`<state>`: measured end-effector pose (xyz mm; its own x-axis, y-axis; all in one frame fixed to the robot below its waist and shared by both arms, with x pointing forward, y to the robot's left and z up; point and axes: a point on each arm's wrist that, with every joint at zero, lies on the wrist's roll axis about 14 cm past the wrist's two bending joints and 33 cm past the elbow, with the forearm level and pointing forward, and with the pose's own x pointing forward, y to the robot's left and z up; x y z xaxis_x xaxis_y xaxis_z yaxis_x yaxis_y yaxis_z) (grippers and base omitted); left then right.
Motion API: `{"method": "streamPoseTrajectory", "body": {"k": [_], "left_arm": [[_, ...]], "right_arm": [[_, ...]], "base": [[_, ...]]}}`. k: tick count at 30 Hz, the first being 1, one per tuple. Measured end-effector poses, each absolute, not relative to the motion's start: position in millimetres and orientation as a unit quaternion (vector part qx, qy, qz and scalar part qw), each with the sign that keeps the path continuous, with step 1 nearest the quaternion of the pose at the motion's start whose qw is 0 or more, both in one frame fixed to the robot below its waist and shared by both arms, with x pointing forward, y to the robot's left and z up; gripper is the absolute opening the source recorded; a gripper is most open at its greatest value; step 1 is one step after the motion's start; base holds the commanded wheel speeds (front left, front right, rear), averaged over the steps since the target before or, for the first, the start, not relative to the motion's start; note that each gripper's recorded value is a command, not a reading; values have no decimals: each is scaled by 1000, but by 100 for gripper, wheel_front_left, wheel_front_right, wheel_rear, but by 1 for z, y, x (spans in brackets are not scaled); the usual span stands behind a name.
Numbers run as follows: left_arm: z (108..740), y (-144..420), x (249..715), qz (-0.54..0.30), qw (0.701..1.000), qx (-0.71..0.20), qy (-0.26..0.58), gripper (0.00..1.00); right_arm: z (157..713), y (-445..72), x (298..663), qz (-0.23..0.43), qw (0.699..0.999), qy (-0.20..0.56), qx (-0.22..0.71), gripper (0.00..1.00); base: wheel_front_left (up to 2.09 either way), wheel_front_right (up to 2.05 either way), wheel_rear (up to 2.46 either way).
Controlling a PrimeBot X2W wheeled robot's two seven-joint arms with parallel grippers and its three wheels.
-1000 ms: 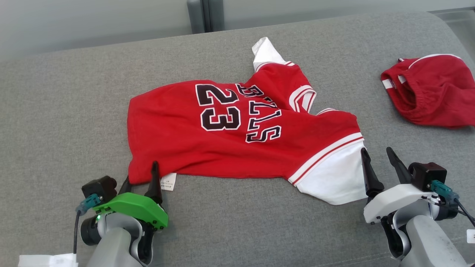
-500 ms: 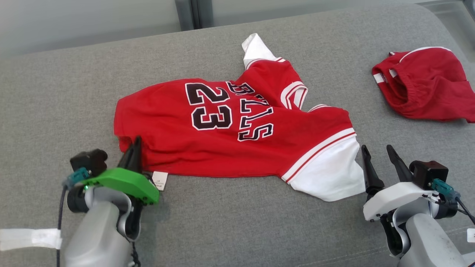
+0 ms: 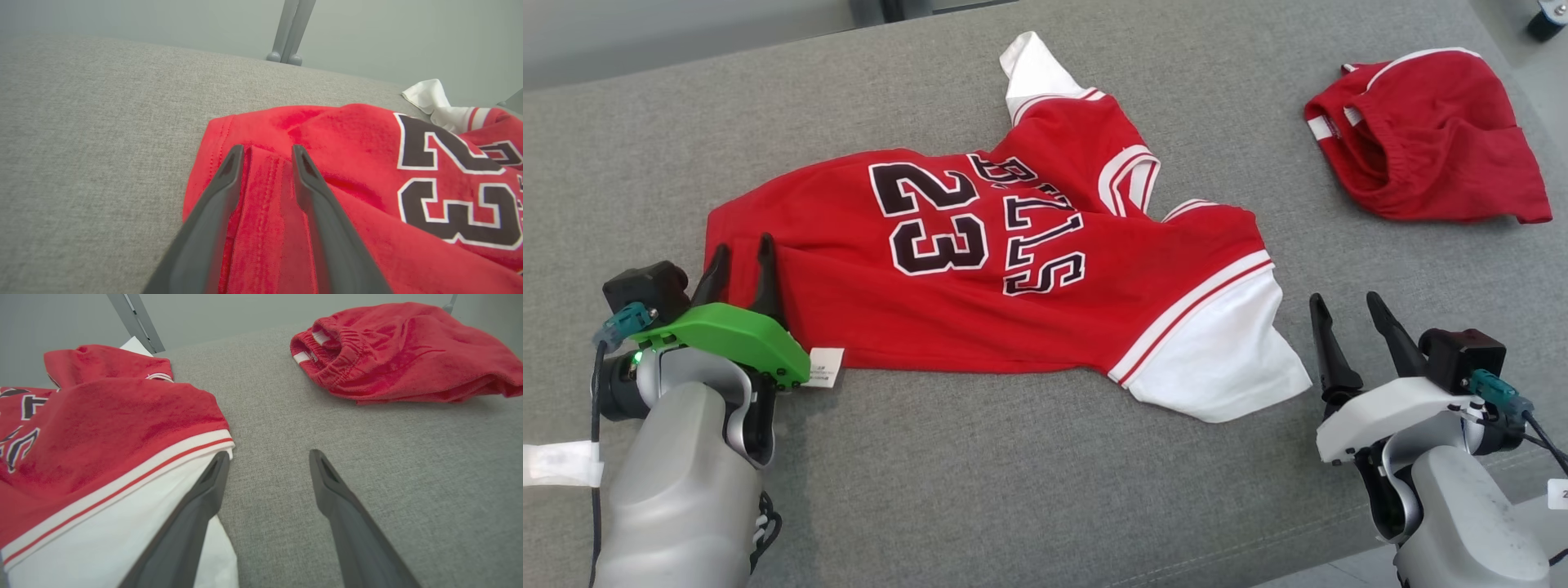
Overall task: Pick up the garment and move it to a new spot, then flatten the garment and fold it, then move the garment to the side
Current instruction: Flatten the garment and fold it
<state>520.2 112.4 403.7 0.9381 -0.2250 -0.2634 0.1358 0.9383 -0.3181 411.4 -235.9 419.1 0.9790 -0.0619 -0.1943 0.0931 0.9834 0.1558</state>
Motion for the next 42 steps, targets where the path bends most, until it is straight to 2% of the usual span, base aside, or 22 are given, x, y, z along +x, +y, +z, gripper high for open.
{"method": "streamPoseTrajectory", "body": {"k": [9, 15, 22, 29, 41, 42], "left_arm": [[417, 137, 518, -48, 982, -140, 116, 100], [417, 156, 478, -25, 983, -143, 109, 100], [411, 146, 458, -32, 978, -164, 122, 100], [397, 112, 454, -66, 968, -191, 149, 100], [385, 117, 460, -61, 967, -183, 164, 100], [384, 117, 459, -61, 967, -183, 166, 92]], "right_arm": [[426, -247, 410, -56, 991, 83, 84, 100], [442, -228, 413, -29, 995, 61, 75, 100], [446, -215, 414, -12, 995, 55, 77, 100], [442, -228, 407, -28, 995, 62, 72, 100], [437, -237, 404, -41, 994, 69, 72, 100], [436, -237, 404, -41, 994, 69, 72, 100]], "base": [[0, 0, 0], [0, 0, 0], [0, 0, 0], [0, 0, 0], [0, 0, 0], [0, 0, 0]]}}
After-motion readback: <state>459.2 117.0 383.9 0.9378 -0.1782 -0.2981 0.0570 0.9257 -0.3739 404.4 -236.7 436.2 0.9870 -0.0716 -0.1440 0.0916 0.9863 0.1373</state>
